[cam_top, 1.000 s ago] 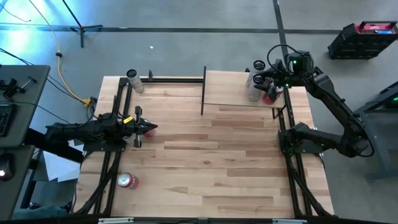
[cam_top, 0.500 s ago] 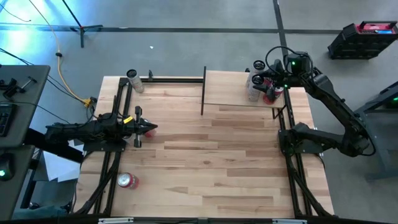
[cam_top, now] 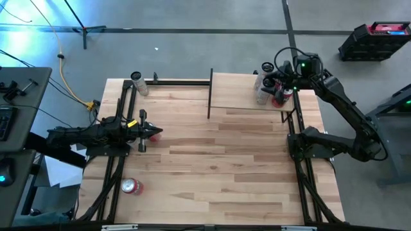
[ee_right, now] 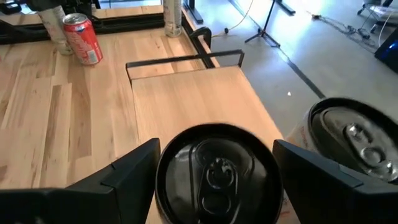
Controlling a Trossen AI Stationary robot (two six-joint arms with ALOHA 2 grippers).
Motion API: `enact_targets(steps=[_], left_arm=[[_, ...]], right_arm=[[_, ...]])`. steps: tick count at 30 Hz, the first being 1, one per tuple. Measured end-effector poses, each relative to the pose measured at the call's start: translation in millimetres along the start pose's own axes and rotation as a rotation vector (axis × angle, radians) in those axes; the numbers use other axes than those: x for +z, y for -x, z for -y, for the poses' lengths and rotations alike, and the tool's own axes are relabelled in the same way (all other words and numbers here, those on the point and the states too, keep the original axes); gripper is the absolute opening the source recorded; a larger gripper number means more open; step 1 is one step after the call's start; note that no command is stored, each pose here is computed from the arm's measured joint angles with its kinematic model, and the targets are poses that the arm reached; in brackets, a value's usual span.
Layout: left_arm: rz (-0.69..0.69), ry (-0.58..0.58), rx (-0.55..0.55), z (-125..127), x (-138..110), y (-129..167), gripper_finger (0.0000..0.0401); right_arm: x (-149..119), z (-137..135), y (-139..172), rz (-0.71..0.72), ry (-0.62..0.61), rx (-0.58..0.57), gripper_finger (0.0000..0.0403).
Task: Place canned beverage on shelf
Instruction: Put the white soda can on the shelf aligned with the other white soda can
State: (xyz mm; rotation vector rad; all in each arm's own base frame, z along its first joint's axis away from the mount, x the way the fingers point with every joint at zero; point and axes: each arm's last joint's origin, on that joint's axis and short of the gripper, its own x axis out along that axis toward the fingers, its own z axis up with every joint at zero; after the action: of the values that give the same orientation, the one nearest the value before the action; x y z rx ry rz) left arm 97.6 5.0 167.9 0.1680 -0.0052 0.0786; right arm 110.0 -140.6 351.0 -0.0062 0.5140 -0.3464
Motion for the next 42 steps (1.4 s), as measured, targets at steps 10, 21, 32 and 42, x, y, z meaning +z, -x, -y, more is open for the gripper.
enact_targets(steps=[10, 21, 32, 42], left_arm=[[0.000, 0.000, 0.000, 0.0, 0.0, 0.0, 0.0003], [0.000, 0.000, 0.000, 0.0, 0.1, 0.0, 0.0003], [0.000, 0.000, 0.000, 0.0, 0.1, 0.0, 0.0003], [0.000, 0.000, 0.000, 0.0, 0.0, 0.0, 0.0003]], right_arm=[[1.8, 0.0, 1.1, 0.010, -0.003, -0.002, 0.0264], [2.2, 0.1, 1.1, 0.013, 0.000, -0.004, 0.0273], [3.1, 0.2, 1.4, 0.021, -0.015, -0.001, 0.0281], [3.8, 0.2, 1.4, 0.032, -0.026, 0.009, 0.0281]])
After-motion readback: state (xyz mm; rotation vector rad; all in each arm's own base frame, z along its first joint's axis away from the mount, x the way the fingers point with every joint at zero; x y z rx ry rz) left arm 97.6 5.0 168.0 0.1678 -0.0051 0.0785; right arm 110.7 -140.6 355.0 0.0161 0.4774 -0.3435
